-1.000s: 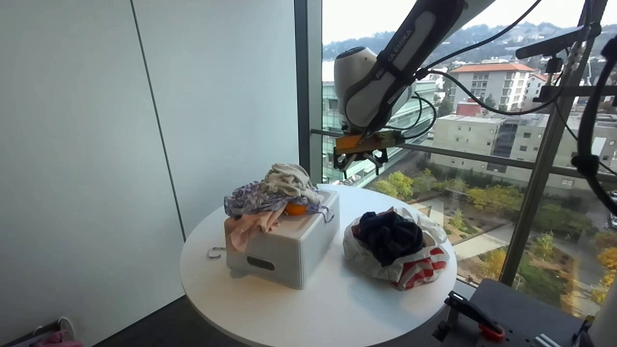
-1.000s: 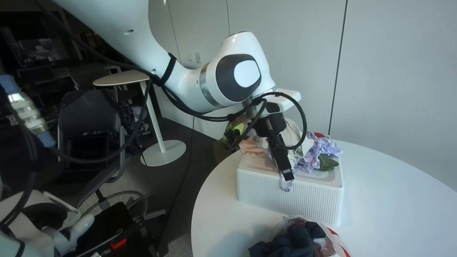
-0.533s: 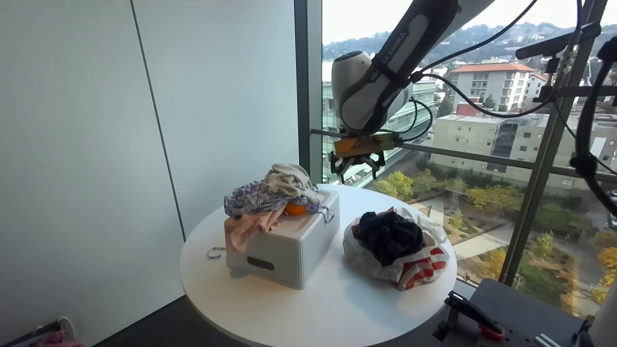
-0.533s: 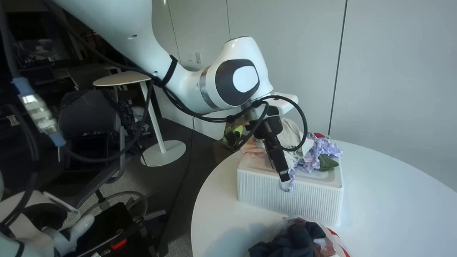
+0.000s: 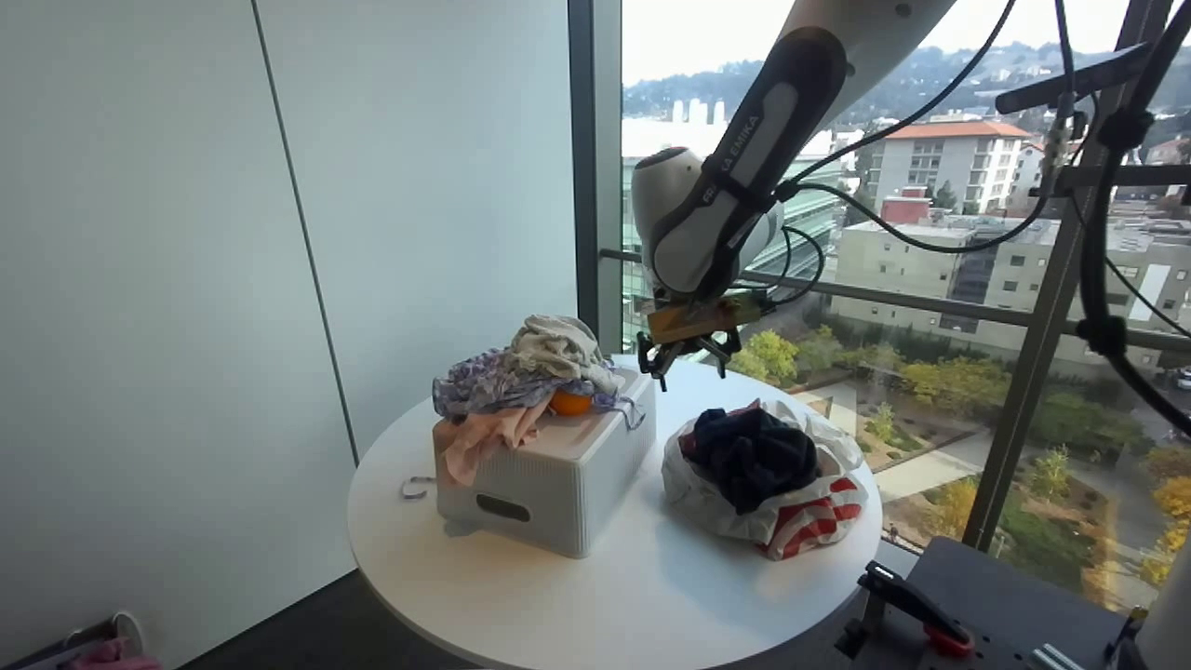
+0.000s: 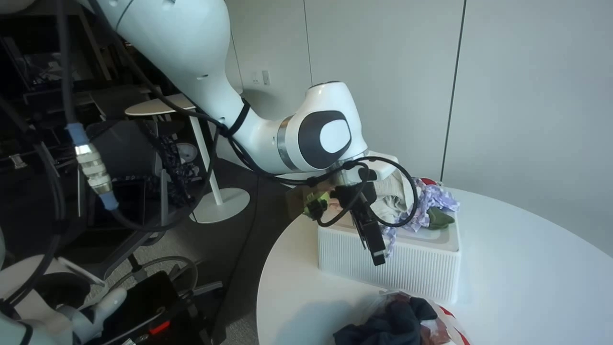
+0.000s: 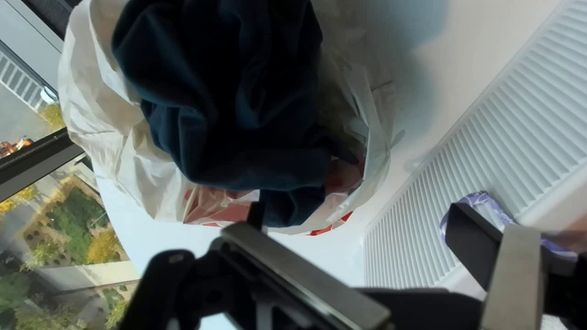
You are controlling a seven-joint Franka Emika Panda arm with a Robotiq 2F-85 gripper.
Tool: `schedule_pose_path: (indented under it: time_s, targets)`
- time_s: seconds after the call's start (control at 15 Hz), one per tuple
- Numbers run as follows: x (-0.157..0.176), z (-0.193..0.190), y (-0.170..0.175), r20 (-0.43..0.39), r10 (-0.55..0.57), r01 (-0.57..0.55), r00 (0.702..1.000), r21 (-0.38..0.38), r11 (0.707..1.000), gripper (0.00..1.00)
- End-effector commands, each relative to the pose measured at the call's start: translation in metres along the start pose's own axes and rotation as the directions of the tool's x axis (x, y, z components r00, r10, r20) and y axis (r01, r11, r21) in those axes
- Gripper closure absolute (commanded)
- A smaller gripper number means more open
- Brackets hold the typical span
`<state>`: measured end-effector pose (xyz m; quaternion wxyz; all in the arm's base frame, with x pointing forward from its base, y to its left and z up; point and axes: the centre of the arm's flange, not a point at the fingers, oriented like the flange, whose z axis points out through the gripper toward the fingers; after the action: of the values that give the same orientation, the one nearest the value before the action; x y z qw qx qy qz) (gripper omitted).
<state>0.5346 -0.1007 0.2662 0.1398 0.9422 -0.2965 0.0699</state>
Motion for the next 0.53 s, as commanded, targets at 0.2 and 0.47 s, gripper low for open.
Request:
schedule_pose_path:
  time_s: [0.2, 0.47]
  targets:
    - [0.005, 0.057, -0.021, 0.026, -0.196, 0.196, 0.980, 0.005, 0.981, 0.00]
    - [0.007, 0.083, -0.034, 0.037, -0.286, 0.285, 0.958, 0.032, 0.958, 0.00]
